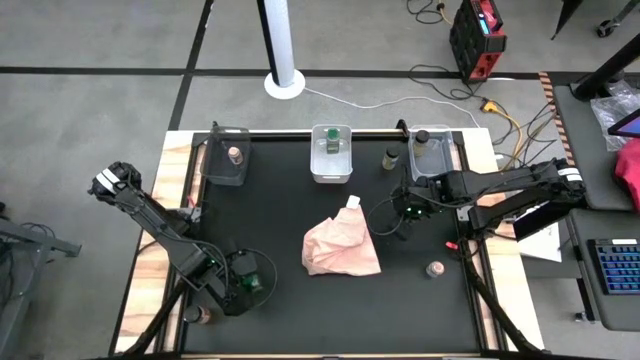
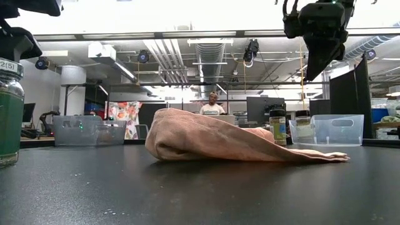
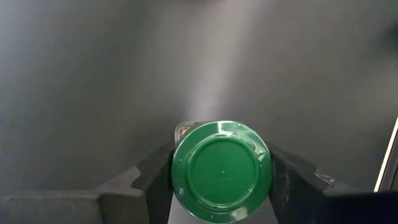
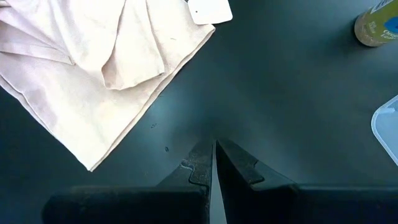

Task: Sort spices by type
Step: Put the green spice bottle into the white bin

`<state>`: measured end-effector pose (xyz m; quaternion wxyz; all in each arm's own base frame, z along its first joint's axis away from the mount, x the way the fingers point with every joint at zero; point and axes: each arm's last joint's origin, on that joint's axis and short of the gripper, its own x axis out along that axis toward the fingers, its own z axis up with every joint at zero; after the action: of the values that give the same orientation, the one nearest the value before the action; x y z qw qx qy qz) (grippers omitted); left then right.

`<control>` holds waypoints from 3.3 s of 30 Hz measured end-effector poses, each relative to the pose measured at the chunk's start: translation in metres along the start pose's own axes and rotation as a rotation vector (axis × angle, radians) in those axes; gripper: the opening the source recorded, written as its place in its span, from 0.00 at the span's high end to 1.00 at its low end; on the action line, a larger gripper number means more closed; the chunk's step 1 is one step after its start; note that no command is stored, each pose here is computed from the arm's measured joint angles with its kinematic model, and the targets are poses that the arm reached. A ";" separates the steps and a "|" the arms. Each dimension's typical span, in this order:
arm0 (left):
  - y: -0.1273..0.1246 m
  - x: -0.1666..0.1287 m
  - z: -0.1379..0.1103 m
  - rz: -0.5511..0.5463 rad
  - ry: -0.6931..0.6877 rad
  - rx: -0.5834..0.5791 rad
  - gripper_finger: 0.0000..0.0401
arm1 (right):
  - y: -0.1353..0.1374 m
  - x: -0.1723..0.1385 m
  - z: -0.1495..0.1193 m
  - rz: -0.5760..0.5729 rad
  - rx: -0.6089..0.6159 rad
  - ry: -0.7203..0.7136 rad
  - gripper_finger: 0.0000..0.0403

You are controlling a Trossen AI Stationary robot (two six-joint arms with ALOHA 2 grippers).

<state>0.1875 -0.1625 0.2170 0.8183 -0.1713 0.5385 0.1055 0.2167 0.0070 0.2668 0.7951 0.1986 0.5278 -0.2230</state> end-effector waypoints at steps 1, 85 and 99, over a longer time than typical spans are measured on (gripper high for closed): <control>0.000 0.000 0.000 0.000 0.001 0.001 0.53 | 0.000 0.000 0.000 0.000 0.000 0.000 0.97; 0.265 0.016 0.364 -0.026 -0.060 0.539 0.53 | -0.007 0.001 -0.005 -0.118 -0.105 -0.004 0.97; 0.270 0.037 0.357 -0.038 -0.025 0.526 0.53 | -0.007 0.002 -0.006 -0.118 -0.101 -0.004 0.97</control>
<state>0.4072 0.2257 0.2674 0.8432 0.0384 0.5337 -0.0516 0.2091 0.0038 0.2620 0.7906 0.1263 0.5477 -0.2430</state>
